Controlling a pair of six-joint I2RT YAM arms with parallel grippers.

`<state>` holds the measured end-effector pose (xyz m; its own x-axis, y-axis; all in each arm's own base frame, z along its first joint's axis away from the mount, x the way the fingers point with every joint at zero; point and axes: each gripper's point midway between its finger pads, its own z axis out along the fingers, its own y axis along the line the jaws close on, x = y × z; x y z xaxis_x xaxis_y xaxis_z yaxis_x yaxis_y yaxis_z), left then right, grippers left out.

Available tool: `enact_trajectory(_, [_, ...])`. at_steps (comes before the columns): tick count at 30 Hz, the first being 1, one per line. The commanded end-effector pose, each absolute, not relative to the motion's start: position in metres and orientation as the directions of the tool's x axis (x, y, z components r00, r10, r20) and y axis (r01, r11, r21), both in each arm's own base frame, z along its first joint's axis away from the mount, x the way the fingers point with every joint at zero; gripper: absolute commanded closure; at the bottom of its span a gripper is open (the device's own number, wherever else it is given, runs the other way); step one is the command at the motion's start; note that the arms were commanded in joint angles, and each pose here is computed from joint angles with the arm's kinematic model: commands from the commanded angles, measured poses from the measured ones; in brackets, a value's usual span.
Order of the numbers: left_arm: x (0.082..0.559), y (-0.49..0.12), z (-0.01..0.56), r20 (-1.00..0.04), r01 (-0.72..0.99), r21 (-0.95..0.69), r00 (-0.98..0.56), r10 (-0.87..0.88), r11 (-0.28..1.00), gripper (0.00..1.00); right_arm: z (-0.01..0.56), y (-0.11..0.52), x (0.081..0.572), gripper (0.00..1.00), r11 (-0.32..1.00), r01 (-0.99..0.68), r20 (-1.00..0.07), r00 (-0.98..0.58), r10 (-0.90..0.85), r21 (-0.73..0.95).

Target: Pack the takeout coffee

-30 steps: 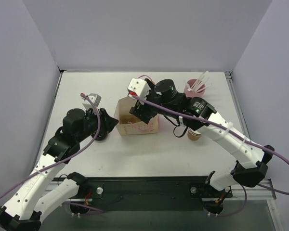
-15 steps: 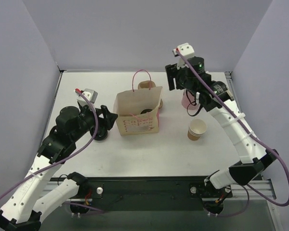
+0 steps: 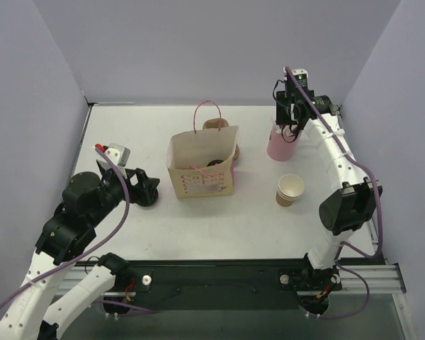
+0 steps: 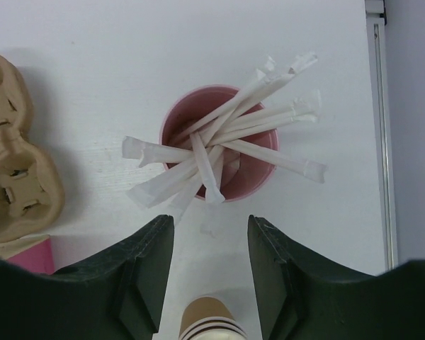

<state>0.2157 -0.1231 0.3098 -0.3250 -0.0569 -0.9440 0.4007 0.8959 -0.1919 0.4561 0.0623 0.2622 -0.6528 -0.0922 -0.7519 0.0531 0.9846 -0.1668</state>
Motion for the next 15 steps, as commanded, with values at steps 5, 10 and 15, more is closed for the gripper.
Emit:
enact_trajectory(5, [0.211, -0.112, 0.312, -0.947, 0.372, -0.165, -0.318, -0.042, 0.913, 0.11, 0.259, 0.048, 0.455, 0.55, 0.978, 0.119, -0.736, -0.676, -0.044, -0.169])
enact_trajectory(10, [0.212, -0.113, 0.314, -0.949, 0.379, -0.159, -0.313, -0.036, 0.912, 0.1, 0.244, 0.046, 0.463, 0.57, 0.976, 0.123, -0.716, -0.697, -0.044, -0.18])
enact_trajectory(15, [0.212, -0.114, 0.317, -0.951, 0.386, -0.157, -0.307, -0.034, 0.909, 0.1, 0.241, 0.042, 0.472, 0.61, 0.97, 0.154, -0.726, -0.686, -0.034, -0.19])
